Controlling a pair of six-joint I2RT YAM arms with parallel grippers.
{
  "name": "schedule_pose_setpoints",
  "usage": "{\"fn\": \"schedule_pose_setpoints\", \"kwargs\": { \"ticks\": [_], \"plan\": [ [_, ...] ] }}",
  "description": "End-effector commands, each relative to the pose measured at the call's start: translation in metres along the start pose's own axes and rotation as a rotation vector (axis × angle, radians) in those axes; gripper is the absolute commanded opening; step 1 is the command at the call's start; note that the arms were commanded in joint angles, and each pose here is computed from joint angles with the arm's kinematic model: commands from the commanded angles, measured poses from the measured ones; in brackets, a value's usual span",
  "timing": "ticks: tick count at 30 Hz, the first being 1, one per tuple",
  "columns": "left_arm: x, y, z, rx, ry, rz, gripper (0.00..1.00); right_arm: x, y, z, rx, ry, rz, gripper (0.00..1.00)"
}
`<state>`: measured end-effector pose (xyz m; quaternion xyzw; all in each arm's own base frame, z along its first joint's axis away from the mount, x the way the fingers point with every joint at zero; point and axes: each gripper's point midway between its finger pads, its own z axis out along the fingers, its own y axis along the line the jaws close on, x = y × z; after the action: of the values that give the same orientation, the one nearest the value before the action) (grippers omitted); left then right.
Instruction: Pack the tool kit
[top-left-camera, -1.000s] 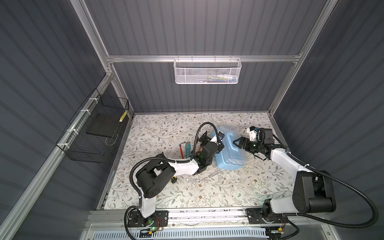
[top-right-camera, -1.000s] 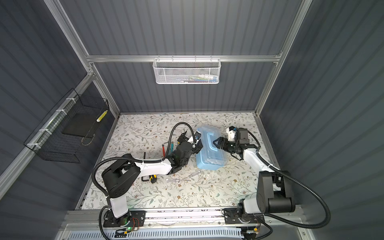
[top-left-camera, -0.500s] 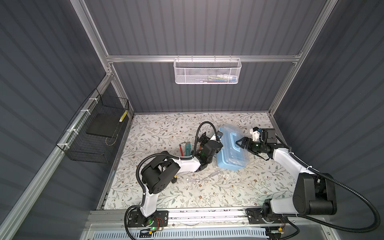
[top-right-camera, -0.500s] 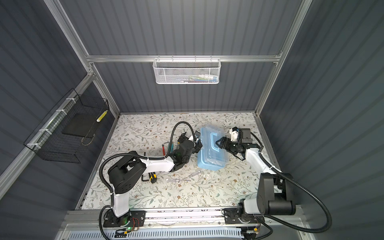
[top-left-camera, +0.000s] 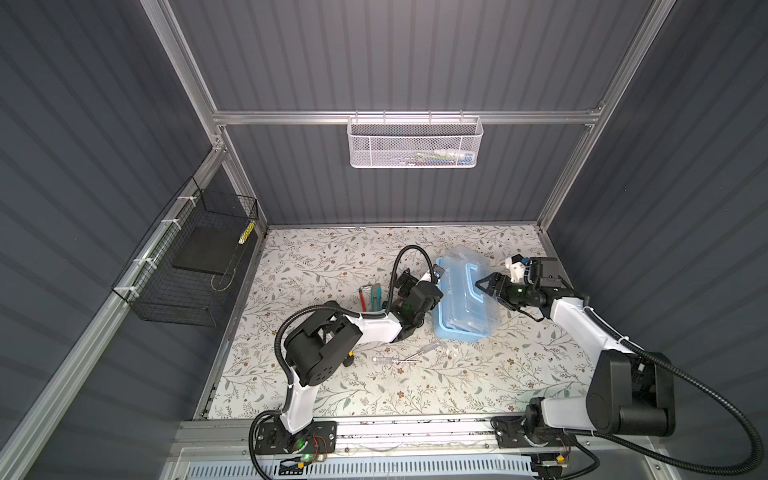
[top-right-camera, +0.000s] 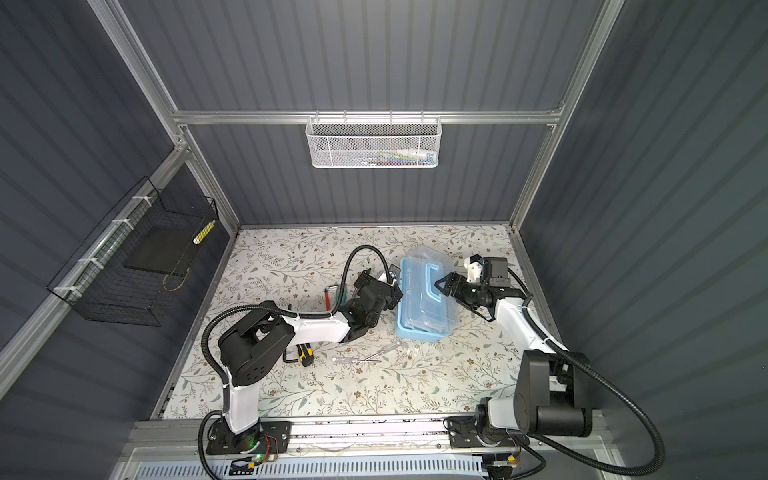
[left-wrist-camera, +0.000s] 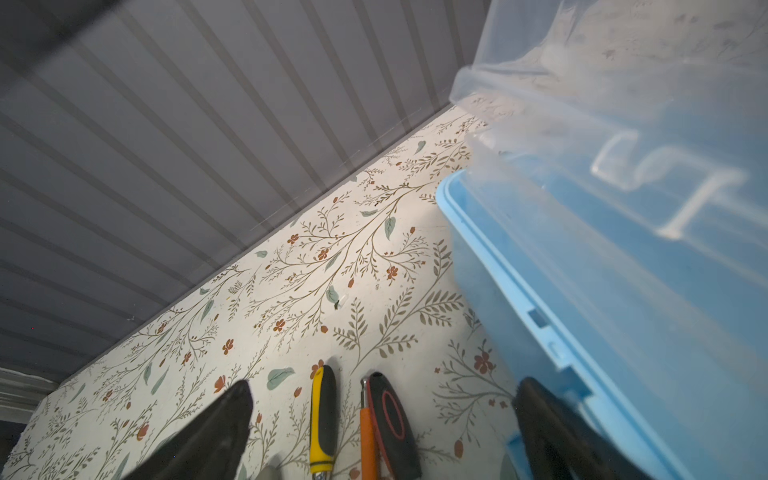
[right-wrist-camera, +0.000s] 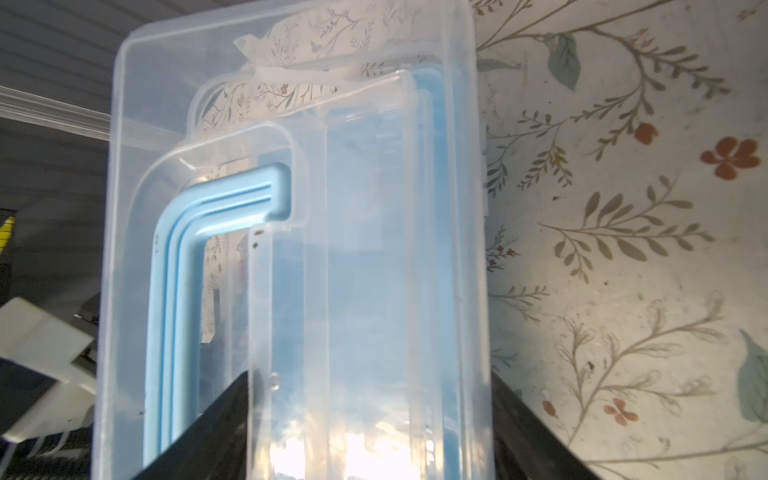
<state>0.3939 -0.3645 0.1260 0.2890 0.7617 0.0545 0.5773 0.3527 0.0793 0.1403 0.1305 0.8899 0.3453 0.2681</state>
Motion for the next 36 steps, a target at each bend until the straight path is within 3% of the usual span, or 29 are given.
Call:
{"fn": "schedule_pose_setpoints", "kwargs": {
  "ticks": [1, 9, 22, 33, 36],
  "plan": [
    [0.000, -0.016, 0.004, 0.042, 0.005, -0.003, 1.00, 0.003, 0.025, -0.008, -0.139, 0.015, 0.028, 0.71],
    [0.005, -0.011, 0.006, 0.030, 0.022, -0.019, 1.00, 0.002, 0.011, -0.010, -0.206, -0.005, 0.077, 0.72],
    [-0.016, 0.000, -0.008, 0.049, 0.004, -0.069, 1.00, -0.009, -0.007, -0.011, -0.359, -0.051, 0.155, 0.74],
    [-0.062, 0.004, -0.036, 0.183, -0.036, -0.162, 1.00, -0.010, -0.018, -0.014, -0.383, -0.066, 0.188, 0.74],
    [-0.073, -0.004, -0.045, 0.272, -0.037, -0.179, 1.00, -0.011, -0.019, -0.015, -0.390, -0.069, 0.186, 0.74]
  ]
}}
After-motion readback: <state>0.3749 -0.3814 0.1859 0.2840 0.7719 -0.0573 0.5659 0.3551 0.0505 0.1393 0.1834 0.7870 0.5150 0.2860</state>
